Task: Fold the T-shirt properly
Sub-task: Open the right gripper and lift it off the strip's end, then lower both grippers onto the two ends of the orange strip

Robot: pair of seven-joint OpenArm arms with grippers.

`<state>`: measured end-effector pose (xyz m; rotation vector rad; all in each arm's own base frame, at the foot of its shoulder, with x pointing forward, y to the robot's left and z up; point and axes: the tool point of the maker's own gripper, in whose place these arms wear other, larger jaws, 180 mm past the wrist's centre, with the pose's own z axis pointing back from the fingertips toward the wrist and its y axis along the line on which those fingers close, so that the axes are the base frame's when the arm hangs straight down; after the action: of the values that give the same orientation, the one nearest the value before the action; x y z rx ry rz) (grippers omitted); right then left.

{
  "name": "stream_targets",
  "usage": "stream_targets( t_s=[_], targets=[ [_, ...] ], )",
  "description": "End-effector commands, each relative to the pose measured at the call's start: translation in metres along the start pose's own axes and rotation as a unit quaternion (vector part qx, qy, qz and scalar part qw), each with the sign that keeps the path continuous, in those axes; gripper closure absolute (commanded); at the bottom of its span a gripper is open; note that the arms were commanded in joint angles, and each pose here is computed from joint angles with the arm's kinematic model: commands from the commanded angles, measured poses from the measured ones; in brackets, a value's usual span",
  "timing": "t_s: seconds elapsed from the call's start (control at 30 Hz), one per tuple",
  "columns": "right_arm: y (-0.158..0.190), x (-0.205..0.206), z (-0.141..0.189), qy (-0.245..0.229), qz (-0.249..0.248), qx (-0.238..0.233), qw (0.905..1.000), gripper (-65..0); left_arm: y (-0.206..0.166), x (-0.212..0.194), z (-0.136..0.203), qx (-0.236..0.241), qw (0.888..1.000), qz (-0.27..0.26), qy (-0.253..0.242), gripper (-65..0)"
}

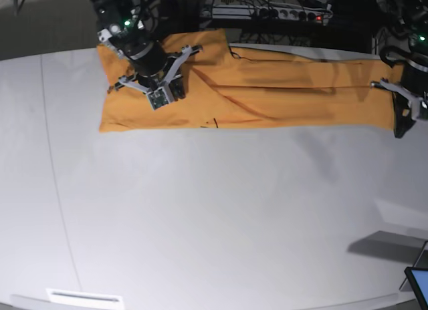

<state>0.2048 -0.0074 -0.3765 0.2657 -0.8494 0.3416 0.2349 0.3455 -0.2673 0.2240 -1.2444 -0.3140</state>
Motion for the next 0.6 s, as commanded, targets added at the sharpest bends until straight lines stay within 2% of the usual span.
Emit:
stream_targets(
  t_s=[0.0, 0.1, 0.2, 0.3, 0.43, 0.57],
  targets=[
    [-0.007, 0.018, 0.001, -0.033, 0.005, -0.016, 0.9993, -6.1, -0.003, 0.011, 0.000, -0.012, 0.999, -0.001, -0.034, 0.0],
    [-0.007, 0.019, 0.001, -0.036, 0.011, -0.022, 0.9990, -6.1, -0.007, -0.010, 0.003, -0.018, 0.999, 0.023, -0.046, 0.0],
    [-0.008, 0.020, 0.001, -0.038, 0.012, -0.024, 0.9989, -6.1, 0.000, -0.036, 0.007, -0.002, 0.997, 0.061, -0.045, 0.0],
    [-0.012, 0.027, 0.003, -0.062, 0.013, -0.032, 0.9975, -6.1, 0.004, -0.058, 0.011, 0.010, 0.995, 0.088, -0.045, 0.0],
    [-0.037, 0.021, 0.005, -0.071, -0.005, -0.085, 0.9939, -6.2, 0.011, -0.061, 0.020, 0.030, 0.990, 0.109, -0.083, 0.0],
    [-0.044, 0.012, 0.004, -0.063, 0.001, -0.093, 0.9936, -6.2, 0.013, -0.069, 0.021, 0.033, 0.989, 0.117, -0.079, 0.0]
  ],
)
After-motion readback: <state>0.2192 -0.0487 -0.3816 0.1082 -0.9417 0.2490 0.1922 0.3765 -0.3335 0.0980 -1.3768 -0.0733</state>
